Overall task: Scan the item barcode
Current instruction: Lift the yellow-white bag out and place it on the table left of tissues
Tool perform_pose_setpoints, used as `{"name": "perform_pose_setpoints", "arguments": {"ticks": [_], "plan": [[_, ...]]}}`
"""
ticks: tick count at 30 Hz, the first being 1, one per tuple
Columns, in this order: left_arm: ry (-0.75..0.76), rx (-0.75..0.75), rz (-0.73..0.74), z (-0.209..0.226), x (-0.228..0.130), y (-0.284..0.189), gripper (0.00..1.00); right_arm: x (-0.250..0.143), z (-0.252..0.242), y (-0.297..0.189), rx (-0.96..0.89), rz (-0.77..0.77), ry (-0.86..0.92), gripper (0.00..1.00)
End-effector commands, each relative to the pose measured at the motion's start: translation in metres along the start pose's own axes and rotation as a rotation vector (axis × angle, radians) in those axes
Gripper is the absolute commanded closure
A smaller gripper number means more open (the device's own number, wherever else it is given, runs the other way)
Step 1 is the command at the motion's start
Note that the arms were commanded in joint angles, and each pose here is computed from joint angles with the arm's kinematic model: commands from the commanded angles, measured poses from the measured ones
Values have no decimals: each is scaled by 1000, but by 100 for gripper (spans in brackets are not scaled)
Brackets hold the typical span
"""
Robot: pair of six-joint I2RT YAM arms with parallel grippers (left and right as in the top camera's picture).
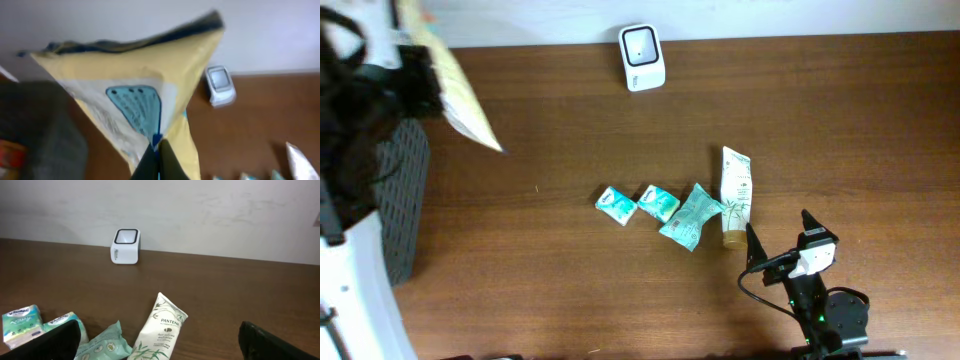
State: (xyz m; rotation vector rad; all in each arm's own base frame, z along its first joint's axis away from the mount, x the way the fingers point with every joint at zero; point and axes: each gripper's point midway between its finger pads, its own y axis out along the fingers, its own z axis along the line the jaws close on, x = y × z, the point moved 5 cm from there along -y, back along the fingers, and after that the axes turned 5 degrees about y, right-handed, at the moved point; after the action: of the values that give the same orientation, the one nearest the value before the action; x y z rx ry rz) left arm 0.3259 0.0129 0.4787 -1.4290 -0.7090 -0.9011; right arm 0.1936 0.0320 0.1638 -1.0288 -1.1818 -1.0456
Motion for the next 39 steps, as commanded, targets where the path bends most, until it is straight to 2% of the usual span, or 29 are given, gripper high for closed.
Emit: {"name": "perform_pose_setpoints", "arguments": {"ticks": [1, 4, 8, 14, 16, 17, 18, 19, 21, 24, 27, 28, 32, 34, 37, 39], "plan": [[20, -124, 230, -37, -38, 44, 100, -2, -1, 0, -1, 3, 4, 1], [45, -190, 519, -63, -96, 89, 100, -2, -1, 0, -1, 3, 4, 1], [16, -180, 774, -80, -171, 145, 100, -2, -1, 0, -1, 3, 4, 1], [-50, -187, 923, -110, -282, 213, 100, -2, -1, 0, -1, 3, 5, 1], [-52, -200, 935, -115, -300, 222, 100, -2, -1, 0, -1, 3, 4, 1], [-63, -197, 940, -116, -304, 225, 97, -2, -1, 0, -1, 3, 4, 1], [-66, -201, 936, -117, -305, 227, 86, -2, -1, 0, -1, 3, 4, 1], [-69, -210, 923, -119, -304, 229, 72, -2, -1, 0, -1, 3, 4, 1], [-90, -261, 884, -126, -297, 233, 60, -2, -1, 0, -1, 3, 4, 1], [-104, -306, 817, -131, -276, 238, 58, -2, -1, 0, -1, 3, 4, 1], [-93, -296, 706, -123, -223, 232, 56, -2, -1, 0, -1, 3, 4, 1], [-74, -291, 636, -115, -192, 223, 55, -2, -1, 0, -1, 3, 4, 1], [-30, -134, 371, -62, -83, 171, 36, -2, -1, 0, -1, 3, 4, 1], [-44, -23, 254, -30, -46, 141, 30, -2, -1, 0, -1, 3, 5, 1], [-101, 209, 89, 34, -7, 83, 24, -2, -1, 0, -1, 3, 4, 1], [-144, 351, 49, 73, -4, 56, 23, -2, -1, 0, -1, 3, 4, 1]]}}
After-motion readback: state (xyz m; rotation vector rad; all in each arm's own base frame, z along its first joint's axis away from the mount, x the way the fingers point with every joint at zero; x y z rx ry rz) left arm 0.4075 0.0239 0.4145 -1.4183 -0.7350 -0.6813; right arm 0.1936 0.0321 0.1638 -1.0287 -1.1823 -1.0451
